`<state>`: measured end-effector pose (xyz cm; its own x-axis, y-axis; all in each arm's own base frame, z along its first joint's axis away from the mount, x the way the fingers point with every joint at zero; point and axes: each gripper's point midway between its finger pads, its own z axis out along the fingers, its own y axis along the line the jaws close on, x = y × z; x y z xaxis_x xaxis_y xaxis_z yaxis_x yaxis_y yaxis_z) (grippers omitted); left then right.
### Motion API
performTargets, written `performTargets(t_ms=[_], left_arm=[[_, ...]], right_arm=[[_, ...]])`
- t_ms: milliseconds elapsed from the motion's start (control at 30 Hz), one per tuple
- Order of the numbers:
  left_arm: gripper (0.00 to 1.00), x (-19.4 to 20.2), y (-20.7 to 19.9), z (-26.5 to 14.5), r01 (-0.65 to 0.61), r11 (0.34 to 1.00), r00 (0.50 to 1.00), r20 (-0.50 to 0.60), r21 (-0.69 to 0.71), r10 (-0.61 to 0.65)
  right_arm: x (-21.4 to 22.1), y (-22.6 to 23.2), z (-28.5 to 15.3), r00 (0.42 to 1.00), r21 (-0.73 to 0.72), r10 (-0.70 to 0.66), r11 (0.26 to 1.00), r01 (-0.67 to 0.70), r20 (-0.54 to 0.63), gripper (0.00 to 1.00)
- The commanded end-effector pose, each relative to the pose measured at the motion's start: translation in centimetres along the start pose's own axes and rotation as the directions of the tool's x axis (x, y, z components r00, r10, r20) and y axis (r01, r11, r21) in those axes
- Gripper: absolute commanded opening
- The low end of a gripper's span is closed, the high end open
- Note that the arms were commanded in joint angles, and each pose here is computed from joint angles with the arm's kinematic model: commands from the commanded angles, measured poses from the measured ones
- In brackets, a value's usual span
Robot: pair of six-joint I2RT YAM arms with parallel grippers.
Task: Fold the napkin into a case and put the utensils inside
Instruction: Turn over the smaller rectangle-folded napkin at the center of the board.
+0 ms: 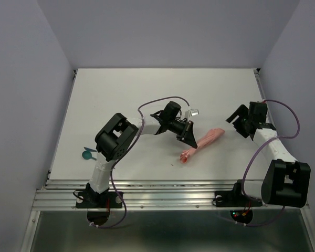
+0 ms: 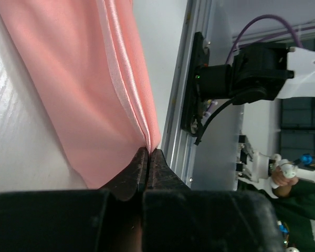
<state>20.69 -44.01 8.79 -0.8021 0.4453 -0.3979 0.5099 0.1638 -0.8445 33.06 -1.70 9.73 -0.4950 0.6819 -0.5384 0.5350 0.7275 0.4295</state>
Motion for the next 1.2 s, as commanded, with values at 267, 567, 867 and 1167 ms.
performTargets(t_ms=[267,567,867,1167], left_arm=[[0.00,-3.4,-0.6,-3.7,0.002,0.987,0.987,0.156,0.162,-0.028],[0.00,-3.8,3.3,-5.6,0.091,0.985,0.963,0.238,0.145,-0.124],[0.00,-4.5,5.6,-8.5,0.157,0.969,0.913,0.346,0.192,-0.217],[0.28,-4.1,8.1,-10.5,0.234,0.959,0.862,0.423,0.161,-0.281]], right_arm=[[-2.2,1.4,-0.9,0.999,-0.035,0.004,0.999,-0.002,0.050,0.79],[-1.9,1.2,-0.7,0.999,-0.028,0.001,1.000,0.000,0.040,0.79],[-1.8,1.2,-0.6,0.999,-0.030,-0.005,1.000,0.006,0.035,0.79],[-1.6,1.2,-0.5,1.000,-0.033,-0.004,0.999,0.005,0.025,0.79]])
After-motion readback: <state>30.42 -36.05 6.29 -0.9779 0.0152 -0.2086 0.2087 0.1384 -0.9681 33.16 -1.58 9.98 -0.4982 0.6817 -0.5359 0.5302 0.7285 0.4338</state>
